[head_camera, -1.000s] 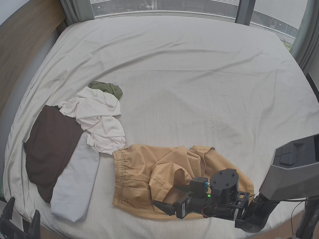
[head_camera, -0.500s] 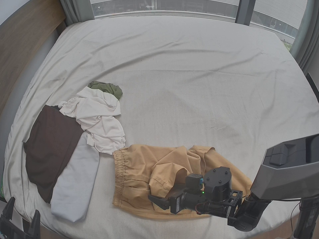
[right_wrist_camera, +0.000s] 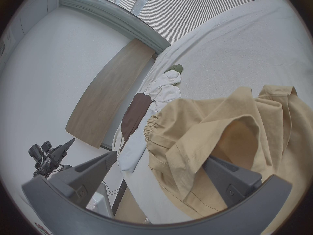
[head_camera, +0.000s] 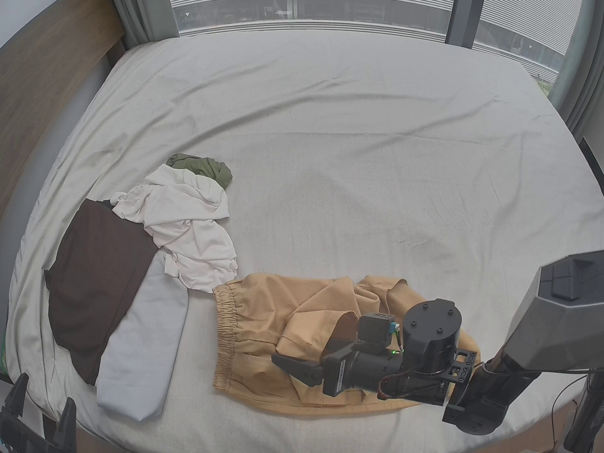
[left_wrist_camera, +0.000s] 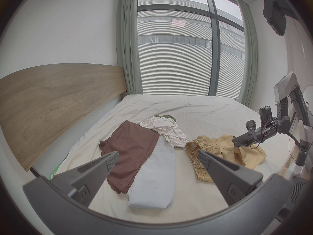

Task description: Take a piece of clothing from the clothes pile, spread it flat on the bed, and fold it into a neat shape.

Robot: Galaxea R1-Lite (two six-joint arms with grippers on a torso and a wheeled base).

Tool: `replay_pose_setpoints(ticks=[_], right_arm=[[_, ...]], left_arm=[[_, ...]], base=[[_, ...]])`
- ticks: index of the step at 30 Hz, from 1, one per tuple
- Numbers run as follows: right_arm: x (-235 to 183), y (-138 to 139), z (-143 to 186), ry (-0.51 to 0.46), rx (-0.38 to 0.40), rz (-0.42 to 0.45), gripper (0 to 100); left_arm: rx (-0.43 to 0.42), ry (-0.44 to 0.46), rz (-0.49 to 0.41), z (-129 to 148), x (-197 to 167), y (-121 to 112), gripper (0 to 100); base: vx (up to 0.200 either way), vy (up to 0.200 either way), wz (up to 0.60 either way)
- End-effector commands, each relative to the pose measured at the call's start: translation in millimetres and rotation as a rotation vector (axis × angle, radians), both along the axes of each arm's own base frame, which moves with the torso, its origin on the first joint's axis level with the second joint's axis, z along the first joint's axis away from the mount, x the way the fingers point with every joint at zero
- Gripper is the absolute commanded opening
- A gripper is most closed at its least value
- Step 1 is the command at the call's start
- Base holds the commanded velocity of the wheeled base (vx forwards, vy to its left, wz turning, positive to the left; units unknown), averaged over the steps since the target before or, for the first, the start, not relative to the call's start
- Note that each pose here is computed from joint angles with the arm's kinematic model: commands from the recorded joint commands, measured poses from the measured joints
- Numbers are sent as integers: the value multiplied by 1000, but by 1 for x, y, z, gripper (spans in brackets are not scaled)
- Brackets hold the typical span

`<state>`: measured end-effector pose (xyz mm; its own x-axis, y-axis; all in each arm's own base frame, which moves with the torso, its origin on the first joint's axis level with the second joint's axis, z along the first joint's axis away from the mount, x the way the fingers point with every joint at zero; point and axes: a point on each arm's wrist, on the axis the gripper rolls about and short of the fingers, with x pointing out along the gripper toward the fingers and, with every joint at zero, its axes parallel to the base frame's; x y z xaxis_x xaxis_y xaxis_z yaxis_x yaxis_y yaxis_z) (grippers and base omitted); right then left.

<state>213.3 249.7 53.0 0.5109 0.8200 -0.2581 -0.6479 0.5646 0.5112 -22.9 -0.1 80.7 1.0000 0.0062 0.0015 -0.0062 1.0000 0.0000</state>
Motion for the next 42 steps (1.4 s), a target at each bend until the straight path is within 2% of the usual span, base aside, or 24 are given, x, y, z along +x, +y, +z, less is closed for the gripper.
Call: replay_pose_setpoints(ticks=[1, 26, 31, 32, 42], right_arm=[[0, 0, 5, -10, 14, 1, 100], [15, 27, -24, -1, -13, 10, 100], [20, 31, -31, -10, -23, -27, 100], [20, 31, -31, -12, -24, -35, 0], [20, 13, -18, -54, 32, -74, 0]], left_arm=[[0, 1, 0, -5, 0, 0, 100], [0, 1, 0, -5, 0, 0, 100], [-2, 1, 0, -5, 0, 0, 100], [-2, 1, 0, -5, 0, 0, 100], [-6, 1, 1, -5, 0, 0, 100]], base=[[0, 0, 0], [0, 0, 0], [0, 0, 0], [0, 0, 0], [0, 0, 0]])
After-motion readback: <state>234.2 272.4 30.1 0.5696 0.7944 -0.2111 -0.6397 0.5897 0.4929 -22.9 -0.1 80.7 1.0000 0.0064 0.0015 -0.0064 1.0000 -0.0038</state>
